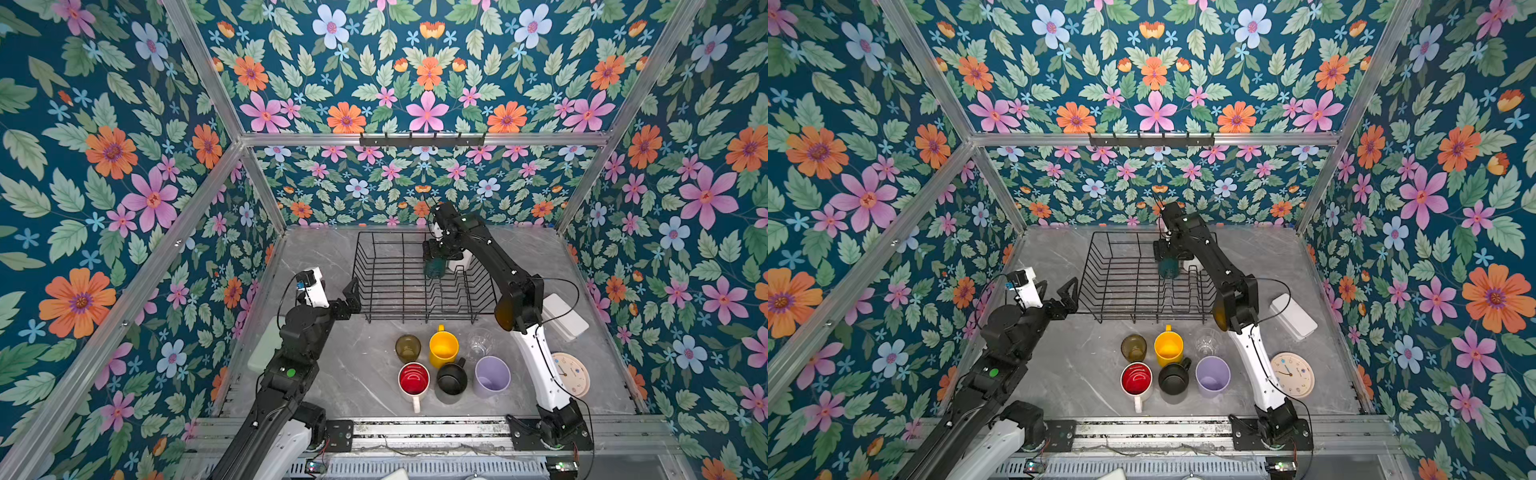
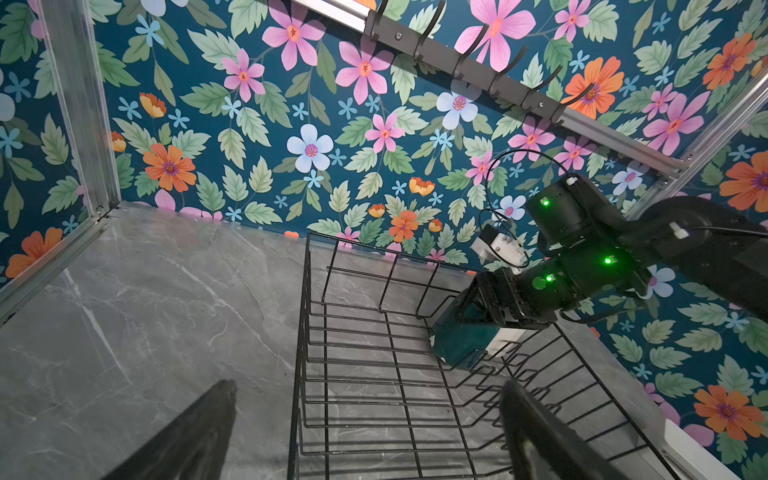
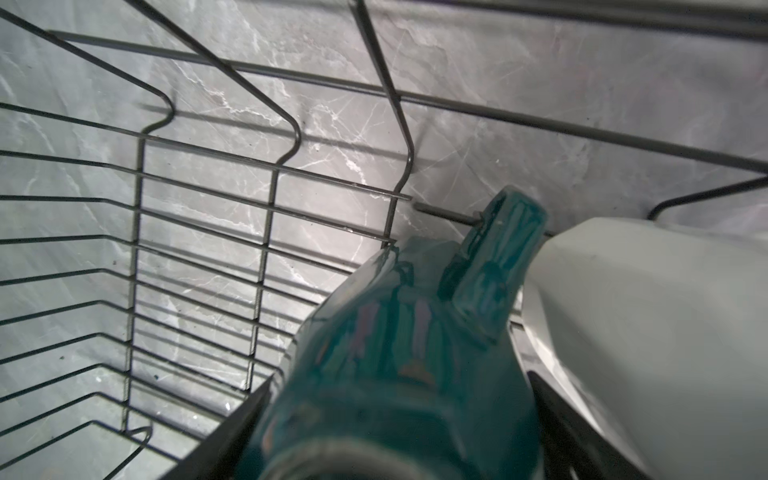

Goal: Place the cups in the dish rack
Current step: 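Open the right gripper and lift it off the green mug, then move the right gripper to the lavender cup and close on its rim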

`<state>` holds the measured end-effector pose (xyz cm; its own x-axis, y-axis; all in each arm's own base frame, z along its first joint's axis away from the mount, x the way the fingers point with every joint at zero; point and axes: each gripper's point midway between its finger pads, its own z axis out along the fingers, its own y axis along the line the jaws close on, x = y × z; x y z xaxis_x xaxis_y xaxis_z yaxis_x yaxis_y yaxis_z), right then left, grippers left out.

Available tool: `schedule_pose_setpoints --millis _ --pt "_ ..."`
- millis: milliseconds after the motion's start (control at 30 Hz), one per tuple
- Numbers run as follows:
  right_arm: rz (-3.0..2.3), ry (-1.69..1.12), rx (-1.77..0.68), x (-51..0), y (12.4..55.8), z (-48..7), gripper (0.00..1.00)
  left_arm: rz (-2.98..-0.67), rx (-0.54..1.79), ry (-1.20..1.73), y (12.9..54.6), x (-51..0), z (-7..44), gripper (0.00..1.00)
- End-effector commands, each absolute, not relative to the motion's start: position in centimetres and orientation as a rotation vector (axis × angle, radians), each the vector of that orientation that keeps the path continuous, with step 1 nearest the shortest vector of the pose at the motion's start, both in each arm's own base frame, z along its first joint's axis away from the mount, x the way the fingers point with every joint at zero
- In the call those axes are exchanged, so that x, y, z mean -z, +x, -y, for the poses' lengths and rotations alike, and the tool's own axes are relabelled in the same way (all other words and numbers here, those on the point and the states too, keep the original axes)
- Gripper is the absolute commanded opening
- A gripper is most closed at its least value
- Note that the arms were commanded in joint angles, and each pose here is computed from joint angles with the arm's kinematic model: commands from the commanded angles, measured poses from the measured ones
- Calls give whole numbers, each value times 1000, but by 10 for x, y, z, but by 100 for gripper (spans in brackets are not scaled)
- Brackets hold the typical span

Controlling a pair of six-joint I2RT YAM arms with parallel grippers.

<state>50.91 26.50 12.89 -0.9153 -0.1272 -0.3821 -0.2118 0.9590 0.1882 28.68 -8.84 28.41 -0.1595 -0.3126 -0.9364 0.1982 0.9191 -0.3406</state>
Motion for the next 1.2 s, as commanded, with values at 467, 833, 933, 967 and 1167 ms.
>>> schedule_pose_setpoints --millis 467,833,933,967,1167 --pt "-2511 -246 -490 -227 490 -268 86 -1689 391 -179 295 -283 76 100" --pt "-2457 -293 -514 -252 408 -240 86 -1696 386 -224 298 -280 72 100" --pt "-2472 -316 -466 -251 381 -227 85 -1692 404 -240 299 -277 73 100" --pt "-2466 -321 -453 -255 371 -221 85 -1688 409 -245 300 -277 73 100" --pt "-2560 -299 -369 -231 309 -183 83 -1670 419 -268 302 -279 72 100"
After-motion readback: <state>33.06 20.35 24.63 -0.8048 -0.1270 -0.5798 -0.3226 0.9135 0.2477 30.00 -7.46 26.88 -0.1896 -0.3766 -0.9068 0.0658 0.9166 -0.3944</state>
